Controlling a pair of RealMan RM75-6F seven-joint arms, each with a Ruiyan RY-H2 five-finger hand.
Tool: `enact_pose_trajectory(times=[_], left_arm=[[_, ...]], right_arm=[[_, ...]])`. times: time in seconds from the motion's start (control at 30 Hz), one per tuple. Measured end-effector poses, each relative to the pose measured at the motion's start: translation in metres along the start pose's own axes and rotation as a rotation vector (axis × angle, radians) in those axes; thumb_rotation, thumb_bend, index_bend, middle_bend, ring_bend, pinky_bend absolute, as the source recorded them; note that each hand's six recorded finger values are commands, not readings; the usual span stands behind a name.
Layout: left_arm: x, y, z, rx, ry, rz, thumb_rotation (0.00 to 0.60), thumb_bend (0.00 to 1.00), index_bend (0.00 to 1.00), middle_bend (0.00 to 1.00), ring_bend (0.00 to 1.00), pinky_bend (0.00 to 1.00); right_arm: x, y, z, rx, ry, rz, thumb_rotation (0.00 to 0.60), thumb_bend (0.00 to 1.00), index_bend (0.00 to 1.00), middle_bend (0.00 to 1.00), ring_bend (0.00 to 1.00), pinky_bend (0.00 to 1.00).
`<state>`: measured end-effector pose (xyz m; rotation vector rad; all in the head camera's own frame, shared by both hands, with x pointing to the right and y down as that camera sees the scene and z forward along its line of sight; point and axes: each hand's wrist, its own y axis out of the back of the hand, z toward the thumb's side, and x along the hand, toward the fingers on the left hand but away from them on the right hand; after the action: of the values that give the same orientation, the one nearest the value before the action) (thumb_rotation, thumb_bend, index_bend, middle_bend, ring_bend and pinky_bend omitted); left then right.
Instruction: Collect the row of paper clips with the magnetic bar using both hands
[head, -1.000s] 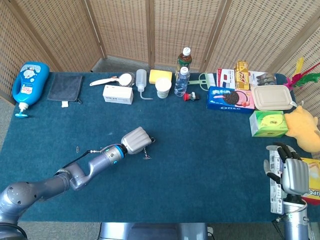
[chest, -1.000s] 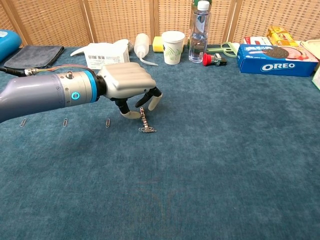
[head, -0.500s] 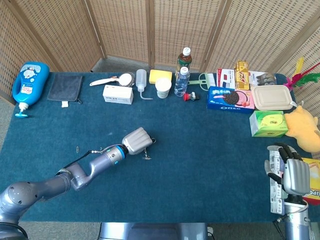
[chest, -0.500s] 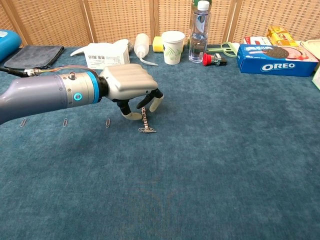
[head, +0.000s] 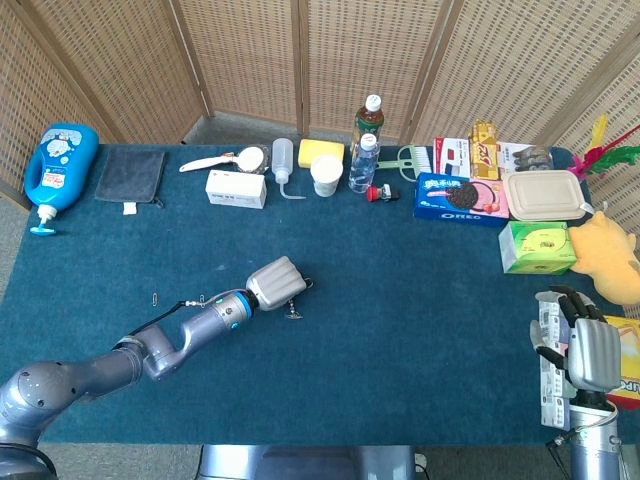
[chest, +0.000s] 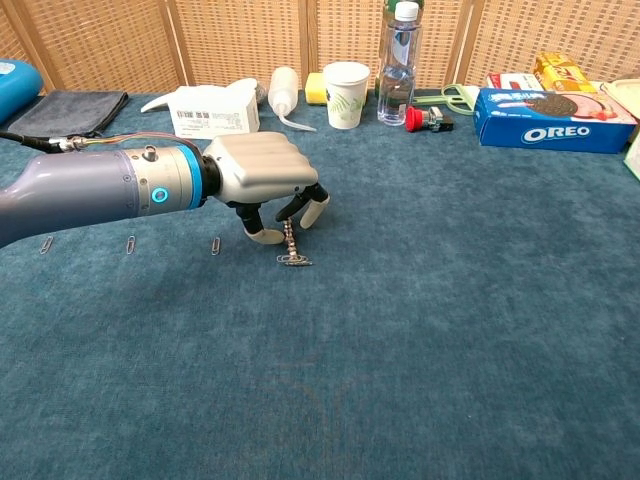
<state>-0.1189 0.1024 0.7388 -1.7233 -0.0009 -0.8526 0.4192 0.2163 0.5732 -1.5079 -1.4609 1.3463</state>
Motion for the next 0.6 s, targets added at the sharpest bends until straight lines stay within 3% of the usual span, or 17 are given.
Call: enact_pose_trajectory(times=[0.6], left_arm=[[-0.024, -0.003, -0.014, 0.011, 0.014, -0.044, 0.6, 0.56, 0.43, 0.56, 0.68, 0.75]], right_arm=[[0.0, -0.001, 0.004, -0.011, 0.014, -0.002, 0.6, 0.42, 0.37, 0.32, 0.27, 0.4]])
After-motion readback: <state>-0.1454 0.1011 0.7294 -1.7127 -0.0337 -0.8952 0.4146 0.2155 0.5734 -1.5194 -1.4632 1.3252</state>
